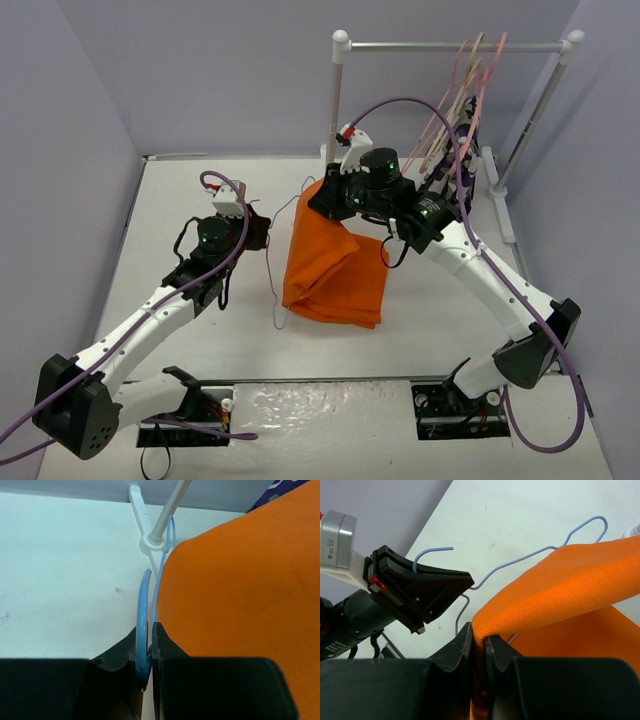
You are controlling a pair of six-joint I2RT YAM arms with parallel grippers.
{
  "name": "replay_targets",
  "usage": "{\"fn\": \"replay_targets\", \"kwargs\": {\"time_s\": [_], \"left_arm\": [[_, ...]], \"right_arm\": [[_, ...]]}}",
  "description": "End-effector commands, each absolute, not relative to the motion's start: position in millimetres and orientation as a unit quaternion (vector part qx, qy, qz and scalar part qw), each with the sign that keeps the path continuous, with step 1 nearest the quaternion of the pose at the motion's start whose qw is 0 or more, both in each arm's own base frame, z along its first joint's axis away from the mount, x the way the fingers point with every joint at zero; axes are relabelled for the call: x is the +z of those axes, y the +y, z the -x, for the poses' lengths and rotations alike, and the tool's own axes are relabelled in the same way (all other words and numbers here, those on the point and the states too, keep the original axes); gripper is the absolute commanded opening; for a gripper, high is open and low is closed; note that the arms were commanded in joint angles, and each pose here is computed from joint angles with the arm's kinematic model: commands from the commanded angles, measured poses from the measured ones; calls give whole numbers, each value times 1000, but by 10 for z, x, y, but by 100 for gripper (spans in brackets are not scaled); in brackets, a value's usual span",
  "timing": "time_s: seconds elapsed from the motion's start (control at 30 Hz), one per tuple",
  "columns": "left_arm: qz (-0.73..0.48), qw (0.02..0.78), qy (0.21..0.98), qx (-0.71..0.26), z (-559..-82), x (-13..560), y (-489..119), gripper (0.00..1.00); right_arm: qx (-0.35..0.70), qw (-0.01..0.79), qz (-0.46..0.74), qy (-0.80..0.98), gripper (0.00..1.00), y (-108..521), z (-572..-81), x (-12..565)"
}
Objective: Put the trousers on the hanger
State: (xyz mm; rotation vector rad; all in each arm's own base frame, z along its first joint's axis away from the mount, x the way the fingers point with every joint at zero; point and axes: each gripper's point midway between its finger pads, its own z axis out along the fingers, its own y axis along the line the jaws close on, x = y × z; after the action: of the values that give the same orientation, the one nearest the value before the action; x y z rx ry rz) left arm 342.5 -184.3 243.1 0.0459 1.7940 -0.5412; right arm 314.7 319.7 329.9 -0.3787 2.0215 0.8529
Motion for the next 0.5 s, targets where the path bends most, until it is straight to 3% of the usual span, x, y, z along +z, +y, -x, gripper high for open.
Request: {"fn": "replay_targets", "kwargs": {"time_s": [0.0,0.47], "left_arm": [[17,608,766,-206,-3566,2660,-1737,0],[-7,556,806,-202,-3698,2607,-1915,0]], "right_arm": [[382,544,153,731,0,3122,-3112,4115],[386,532,175,733,0,3316,-3222,3985]]}}
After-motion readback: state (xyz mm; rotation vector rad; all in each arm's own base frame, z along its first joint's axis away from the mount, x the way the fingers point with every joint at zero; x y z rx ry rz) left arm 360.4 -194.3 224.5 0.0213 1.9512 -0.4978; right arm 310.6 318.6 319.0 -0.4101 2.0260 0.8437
